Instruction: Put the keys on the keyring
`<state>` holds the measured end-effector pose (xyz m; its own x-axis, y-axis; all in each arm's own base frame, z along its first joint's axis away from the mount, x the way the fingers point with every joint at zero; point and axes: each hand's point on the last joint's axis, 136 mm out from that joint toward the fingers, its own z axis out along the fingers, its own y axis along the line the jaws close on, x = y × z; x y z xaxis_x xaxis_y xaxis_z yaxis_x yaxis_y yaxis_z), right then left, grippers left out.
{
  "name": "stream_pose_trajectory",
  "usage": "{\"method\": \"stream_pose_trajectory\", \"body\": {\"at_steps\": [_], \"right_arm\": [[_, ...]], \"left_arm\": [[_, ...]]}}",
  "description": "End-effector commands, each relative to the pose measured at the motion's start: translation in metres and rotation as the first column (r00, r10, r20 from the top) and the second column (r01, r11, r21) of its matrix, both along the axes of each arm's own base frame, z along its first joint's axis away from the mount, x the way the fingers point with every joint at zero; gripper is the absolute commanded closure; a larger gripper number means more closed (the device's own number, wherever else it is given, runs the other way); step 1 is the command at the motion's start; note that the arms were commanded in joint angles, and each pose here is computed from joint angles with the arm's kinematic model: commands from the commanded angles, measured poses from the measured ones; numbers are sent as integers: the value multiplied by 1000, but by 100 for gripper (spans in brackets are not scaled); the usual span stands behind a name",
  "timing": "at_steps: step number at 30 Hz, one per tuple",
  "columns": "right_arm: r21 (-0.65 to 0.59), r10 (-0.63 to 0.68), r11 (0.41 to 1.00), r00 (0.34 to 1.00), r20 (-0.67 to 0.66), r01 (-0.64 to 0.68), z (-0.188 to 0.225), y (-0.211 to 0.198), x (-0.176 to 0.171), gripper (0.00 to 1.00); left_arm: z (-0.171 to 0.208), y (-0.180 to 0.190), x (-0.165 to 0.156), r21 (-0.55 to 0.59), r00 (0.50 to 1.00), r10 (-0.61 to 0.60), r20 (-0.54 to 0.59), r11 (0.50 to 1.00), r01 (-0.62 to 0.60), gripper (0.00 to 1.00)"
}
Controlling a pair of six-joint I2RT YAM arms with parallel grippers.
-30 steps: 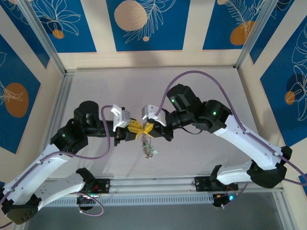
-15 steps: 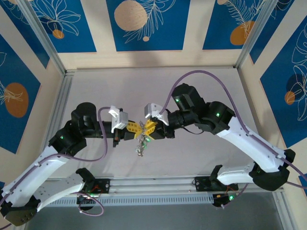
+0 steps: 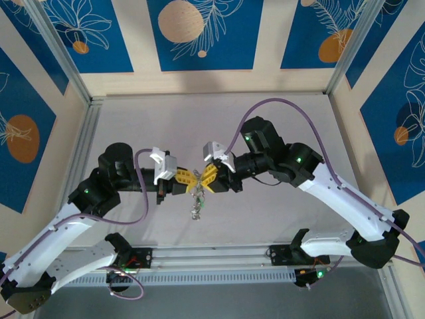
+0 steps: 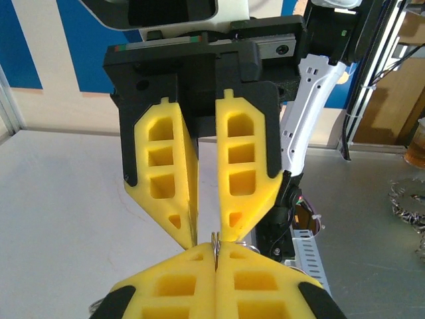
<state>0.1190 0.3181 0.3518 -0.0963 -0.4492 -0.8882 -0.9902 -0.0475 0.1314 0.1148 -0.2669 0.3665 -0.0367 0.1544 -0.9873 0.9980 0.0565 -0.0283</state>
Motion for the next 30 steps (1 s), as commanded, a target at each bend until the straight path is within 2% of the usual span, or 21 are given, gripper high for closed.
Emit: {"method": "stream_pose_trajectory", "body": {"at_steps": [1, 7, 15, 22, 30], "right_arm": [[44, 50, 998, 998, -31, -48, 4, 5, -6, 84], [51, 78, 996, 995, -61, -75, -1, 11, -7, 88], [73, 103, 993, 990, -94, -97, -8, 13, -13, 87], [92, 85, 993, 994, -72, -78, -2, 11, -12, 87], [156, -8, 988, 1000, -6, 8, 19, -11, -7, 74]], "left_arm": [[20, 2, -11, -73, 998, -40, 47, 996, 44, 100], [26, 3, -10, -128, 998, -21, 61, 991, 29, 100], [33, 5, 2, -220, 995, 59, 83, 975, -39, 100], [34, 5, 7, -278, 994, 82, 70, 959, -59, 100], [38, 8, 3, -286, 994, 83, 77, 957, -57, 100]]}}
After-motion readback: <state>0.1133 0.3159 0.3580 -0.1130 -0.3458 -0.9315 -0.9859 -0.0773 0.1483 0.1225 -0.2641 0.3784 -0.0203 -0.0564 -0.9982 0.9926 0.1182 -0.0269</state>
